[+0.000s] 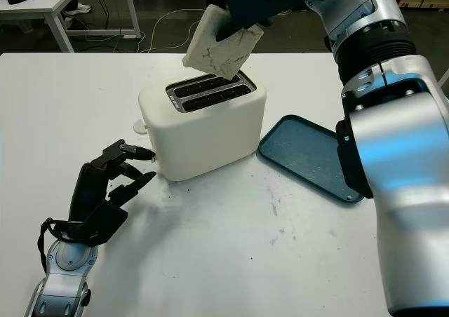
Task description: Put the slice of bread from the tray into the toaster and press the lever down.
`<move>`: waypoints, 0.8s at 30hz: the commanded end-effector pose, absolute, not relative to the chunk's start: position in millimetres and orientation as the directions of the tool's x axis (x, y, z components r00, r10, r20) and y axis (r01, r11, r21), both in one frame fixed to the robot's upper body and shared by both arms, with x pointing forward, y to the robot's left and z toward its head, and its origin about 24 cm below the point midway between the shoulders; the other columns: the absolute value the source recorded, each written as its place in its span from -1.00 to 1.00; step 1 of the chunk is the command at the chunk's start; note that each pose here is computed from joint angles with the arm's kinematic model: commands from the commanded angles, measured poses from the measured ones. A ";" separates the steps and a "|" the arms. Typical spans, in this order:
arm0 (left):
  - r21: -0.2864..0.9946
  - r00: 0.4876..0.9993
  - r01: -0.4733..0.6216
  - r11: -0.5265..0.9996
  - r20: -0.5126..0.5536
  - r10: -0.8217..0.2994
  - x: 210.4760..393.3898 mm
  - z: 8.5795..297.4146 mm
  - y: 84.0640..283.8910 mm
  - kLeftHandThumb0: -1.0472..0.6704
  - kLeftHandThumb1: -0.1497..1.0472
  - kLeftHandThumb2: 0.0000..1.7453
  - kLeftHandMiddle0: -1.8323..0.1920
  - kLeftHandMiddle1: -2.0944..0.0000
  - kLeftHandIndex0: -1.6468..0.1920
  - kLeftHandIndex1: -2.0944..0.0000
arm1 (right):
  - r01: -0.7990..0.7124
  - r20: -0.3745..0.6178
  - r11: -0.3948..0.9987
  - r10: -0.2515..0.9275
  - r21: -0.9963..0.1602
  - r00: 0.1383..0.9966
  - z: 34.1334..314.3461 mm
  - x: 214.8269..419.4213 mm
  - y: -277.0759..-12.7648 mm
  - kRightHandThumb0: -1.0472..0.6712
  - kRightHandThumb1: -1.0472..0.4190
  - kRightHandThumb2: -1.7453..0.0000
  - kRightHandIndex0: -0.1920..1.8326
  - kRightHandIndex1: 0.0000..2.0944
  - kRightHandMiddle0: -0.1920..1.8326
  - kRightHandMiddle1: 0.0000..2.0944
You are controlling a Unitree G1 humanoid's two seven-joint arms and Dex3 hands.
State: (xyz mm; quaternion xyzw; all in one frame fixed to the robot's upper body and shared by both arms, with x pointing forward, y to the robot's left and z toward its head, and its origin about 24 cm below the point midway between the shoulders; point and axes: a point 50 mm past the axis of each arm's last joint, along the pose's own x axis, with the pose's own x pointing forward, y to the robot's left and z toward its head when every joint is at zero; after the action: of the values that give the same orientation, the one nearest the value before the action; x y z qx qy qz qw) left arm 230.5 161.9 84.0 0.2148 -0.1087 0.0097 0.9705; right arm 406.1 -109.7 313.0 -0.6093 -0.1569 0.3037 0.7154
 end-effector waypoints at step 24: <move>0.422 0.977 -0.060 0.905 0.211 -0.034 229.4 85.1 158.9 -0.04 0.79 -0.90 0.23 -0.40 0.17 0.10 | -0.300 -0.303 -0.109 0.600 -0.948 0.740 255.9 409.3 -104.9 -0.32 -0.82 0.90 0.25 0.67 0.05 0.67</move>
State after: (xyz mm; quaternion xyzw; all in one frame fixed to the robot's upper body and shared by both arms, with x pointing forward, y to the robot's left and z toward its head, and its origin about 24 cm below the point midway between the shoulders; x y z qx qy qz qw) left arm 230.2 160.4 82.7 0.2163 -0.1033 0.0073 0.9708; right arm 409.7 -101.5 258.4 -0.6563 -0.1083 0.3460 0.6617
